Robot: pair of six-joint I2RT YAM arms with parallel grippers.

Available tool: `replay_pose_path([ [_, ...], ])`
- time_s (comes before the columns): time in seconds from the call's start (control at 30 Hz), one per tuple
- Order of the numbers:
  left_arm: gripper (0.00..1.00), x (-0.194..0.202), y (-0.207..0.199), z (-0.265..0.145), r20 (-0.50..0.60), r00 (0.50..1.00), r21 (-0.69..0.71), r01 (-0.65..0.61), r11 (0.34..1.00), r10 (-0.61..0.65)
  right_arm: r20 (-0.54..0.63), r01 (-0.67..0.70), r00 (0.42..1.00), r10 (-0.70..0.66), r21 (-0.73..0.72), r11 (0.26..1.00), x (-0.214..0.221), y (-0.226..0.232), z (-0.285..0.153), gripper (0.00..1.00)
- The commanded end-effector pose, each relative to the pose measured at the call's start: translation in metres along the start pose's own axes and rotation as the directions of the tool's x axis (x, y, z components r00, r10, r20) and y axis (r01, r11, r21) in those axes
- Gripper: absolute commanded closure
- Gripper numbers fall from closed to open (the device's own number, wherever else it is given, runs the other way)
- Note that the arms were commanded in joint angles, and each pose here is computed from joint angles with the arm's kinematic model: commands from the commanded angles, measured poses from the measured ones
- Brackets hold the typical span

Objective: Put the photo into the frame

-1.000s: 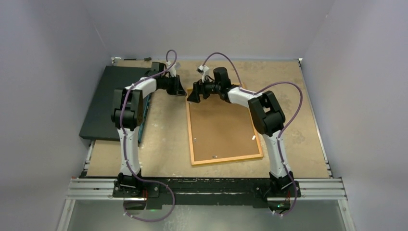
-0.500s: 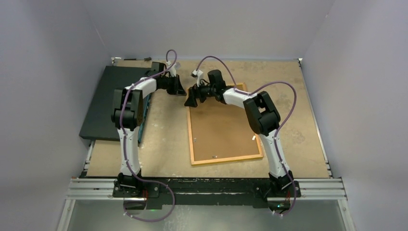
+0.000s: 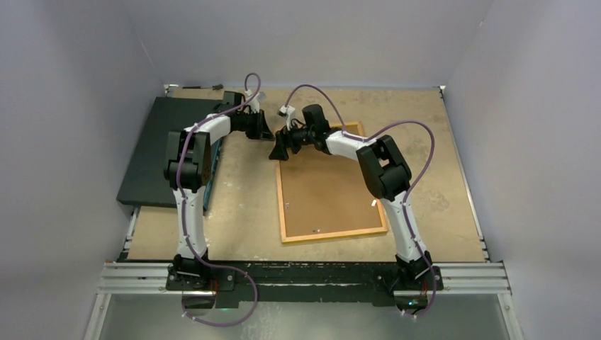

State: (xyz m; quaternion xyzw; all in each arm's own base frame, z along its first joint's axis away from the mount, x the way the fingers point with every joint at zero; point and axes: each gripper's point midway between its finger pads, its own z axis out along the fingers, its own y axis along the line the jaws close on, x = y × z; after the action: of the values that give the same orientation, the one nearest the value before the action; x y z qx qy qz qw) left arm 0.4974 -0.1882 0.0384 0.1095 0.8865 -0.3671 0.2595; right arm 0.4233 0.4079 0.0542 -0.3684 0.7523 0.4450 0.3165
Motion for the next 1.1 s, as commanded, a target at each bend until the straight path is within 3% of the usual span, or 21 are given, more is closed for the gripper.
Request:
replay_pose_path([
  [0.0,0.98,0.011,0.005,0.008,-0.019,1.0,-0.048,-0.025,0.999,0.025,-0.037,-0.016,0.999,0.014,-0.038,0.999,0.005,0.013,-0.003,0.17],
  [0.73,0.99,0.012,0.003,0.004,-0.023,0.999,-0.052,-0.045,0.998,0.044,-0.025,-0.043,0.999,0.044,0.059,0.997,0.004,-0.003,-0.018,0.18],
  [1.07,0.99,0.014,0.004,0.004,-0.026,0.999,-0.056,-0.046,0.997,0.045,-0.035,-0.035,0.999,0.036,0.037,0.999,0.009,-0.002,-0.017,0.18],
])
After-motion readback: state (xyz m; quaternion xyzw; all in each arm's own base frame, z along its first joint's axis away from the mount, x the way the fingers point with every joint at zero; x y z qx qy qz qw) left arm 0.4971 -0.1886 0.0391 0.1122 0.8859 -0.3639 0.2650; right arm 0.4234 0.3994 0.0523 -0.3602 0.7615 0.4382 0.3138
